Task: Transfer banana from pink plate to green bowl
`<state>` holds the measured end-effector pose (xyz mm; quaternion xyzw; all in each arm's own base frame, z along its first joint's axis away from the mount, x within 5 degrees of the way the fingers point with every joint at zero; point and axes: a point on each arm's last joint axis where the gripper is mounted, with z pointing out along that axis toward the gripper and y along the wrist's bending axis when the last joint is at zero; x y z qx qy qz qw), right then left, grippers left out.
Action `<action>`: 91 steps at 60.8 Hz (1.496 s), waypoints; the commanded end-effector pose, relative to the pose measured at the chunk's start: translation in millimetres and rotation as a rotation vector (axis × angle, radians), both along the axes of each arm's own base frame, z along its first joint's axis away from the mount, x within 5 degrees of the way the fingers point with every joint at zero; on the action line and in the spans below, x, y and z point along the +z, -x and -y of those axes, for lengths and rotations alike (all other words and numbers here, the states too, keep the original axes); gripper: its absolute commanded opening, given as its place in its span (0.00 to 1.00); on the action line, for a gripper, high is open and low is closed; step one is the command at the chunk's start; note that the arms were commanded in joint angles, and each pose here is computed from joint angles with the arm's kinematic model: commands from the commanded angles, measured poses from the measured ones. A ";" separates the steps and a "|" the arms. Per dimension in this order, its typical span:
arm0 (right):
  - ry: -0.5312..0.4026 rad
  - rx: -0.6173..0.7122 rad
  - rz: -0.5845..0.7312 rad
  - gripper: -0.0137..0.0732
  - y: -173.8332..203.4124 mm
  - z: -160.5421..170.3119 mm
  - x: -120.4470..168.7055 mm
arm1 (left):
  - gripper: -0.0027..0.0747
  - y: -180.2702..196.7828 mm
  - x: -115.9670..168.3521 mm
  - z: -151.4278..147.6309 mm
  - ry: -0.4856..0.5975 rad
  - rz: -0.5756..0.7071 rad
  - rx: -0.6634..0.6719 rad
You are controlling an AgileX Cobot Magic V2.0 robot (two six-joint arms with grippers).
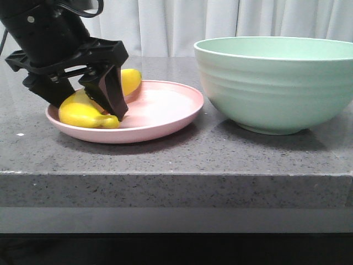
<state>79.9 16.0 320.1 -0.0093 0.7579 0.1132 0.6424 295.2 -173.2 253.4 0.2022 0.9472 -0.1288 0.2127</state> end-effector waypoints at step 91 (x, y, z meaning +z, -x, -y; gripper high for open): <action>-0.748 0.637 -0.213 0.90 -98.3 -90.4 75.5 | 0.02 121.4 174.1 52.7 0.384 0.452 -0.358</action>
